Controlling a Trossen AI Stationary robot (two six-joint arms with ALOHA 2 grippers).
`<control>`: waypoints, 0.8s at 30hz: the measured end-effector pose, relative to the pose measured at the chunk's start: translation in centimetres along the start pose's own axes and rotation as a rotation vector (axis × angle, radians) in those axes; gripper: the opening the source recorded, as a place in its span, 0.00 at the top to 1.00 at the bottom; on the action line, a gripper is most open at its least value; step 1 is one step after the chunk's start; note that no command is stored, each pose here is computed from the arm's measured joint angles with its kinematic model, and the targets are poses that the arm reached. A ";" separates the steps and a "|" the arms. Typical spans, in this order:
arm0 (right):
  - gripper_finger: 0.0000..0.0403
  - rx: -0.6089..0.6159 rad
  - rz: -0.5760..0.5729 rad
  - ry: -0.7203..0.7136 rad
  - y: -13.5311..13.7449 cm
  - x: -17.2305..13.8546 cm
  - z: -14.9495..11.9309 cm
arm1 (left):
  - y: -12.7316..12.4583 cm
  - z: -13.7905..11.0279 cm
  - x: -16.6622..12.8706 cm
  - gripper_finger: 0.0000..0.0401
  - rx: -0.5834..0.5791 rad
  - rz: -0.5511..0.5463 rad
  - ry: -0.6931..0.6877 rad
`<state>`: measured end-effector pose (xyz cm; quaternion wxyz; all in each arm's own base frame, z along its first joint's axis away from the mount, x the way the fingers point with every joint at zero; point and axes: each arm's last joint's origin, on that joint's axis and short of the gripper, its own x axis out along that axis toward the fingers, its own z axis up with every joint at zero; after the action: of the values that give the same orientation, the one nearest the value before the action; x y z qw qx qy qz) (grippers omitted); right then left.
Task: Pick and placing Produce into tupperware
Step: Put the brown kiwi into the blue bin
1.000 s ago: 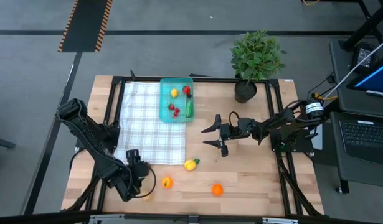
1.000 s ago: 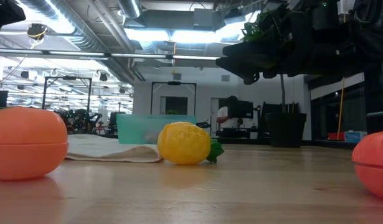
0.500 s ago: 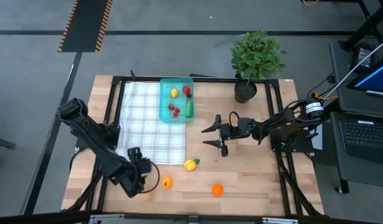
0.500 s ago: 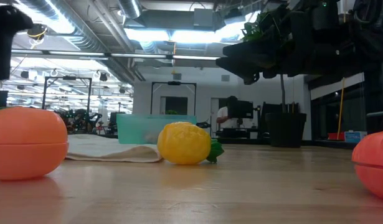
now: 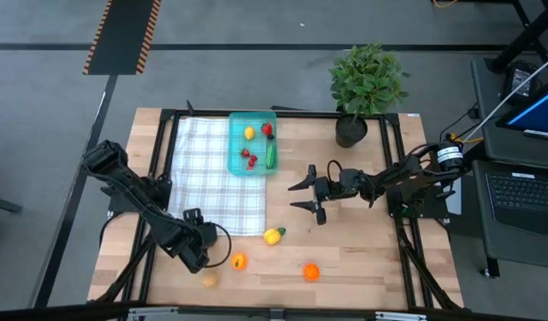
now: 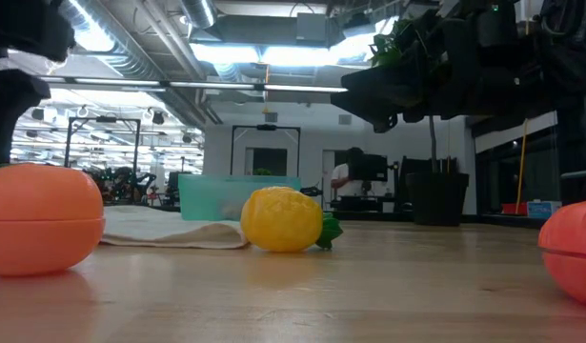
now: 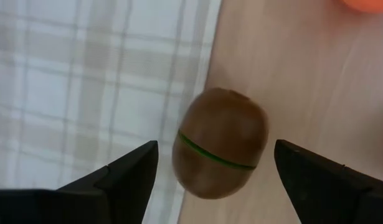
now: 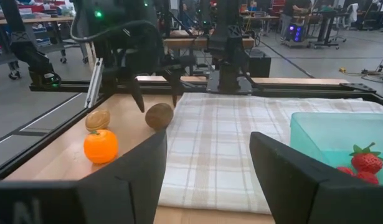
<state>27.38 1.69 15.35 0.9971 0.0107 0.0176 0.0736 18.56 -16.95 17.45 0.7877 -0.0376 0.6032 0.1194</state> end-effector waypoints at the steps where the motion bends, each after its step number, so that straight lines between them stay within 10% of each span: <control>1: 0.42 0.000 0.000 0.000 0.0 0.0 0.0 | 0.0 -0.1 0.2 0.22 0.000 -0.004 0.006; 24: 0.42 0.029 0.001 0.000 0.0 0.0 0.0 | 0.4 -0.9 1.7 0.22 -0.005 -0.019 -0.003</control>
<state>27.38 1.71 15.35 0.9968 0.0254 0.0187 0.0737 18.06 -16.46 15.59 0.7895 -0.0451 0.6015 0.1133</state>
